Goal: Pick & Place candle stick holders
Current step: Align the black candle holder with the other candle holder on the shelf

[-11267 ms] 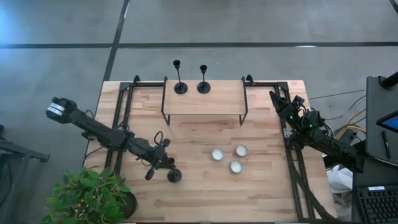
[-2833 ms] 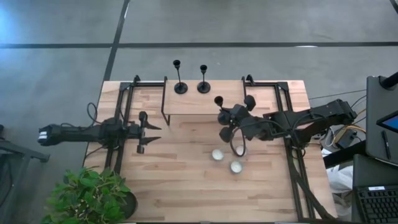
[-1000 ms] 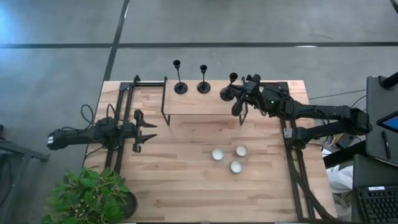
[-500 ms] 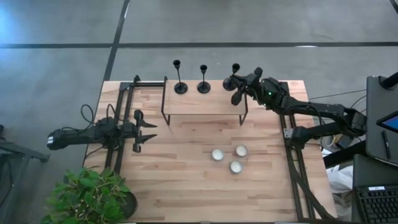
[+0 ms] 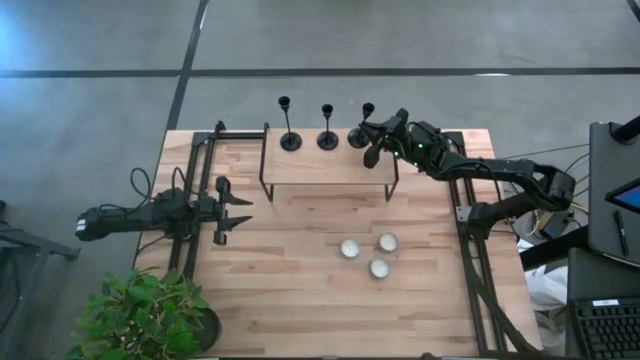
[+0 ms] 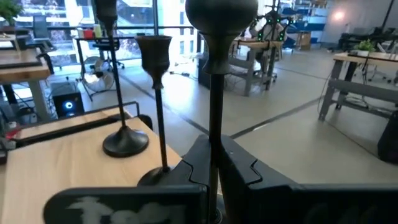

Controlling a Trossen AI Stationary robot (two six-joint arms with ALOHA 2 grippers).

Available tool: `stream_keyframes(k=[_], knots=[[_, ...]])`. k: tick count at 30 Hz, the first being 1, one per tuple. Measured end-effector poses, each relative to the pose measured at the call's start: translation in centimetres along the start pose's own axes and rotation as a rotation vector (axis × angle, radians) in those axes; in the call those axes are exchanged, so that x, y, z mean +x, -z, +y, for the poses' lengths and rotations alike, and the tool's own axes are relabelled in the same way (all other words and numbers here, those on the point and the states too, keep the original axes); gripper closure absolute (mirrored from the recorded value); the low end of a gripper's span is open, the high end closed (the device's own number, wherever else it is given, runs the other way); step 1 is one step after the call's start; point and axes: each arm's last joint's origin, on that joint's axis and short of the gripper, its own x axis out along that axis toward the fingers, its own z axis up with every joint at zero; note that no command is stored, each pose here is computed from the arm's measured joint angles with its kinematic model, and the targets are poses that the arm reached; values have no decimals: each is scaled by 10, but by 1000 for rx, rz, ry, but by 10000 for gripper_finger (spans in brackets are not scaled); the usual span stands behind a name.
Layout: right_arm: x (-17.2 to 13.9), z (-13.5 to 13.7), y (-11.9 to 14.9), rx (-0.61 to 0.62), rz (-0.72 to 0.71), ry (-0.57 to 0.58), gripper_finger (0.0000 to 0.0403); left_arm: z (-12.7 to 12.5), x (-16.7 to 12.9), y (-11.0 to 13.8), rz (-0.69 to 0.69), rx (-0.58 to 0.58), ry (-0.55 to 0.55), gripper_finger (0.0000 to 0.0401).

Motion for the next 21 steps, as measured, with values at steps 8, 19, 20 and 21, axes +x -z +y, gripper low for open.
stream_keyframes(k=[8, 19, 20, 21], knots=[[4, -10, 4, 11, 13, 34, 394, 0, 0, 0, 0, 0, 0, 220], [4, -15, 9, 15, 62, 53, 394, 0, 0, 0, 0, 0, 0, 220], [4, -15, 9, 14, 62, 53, 394, 0, 0, 0, 0, 0, 0, 220], [4, -16, 9, 14, 64, 55, 394, 0, 0, 0, 0, 0, 0, 220]])
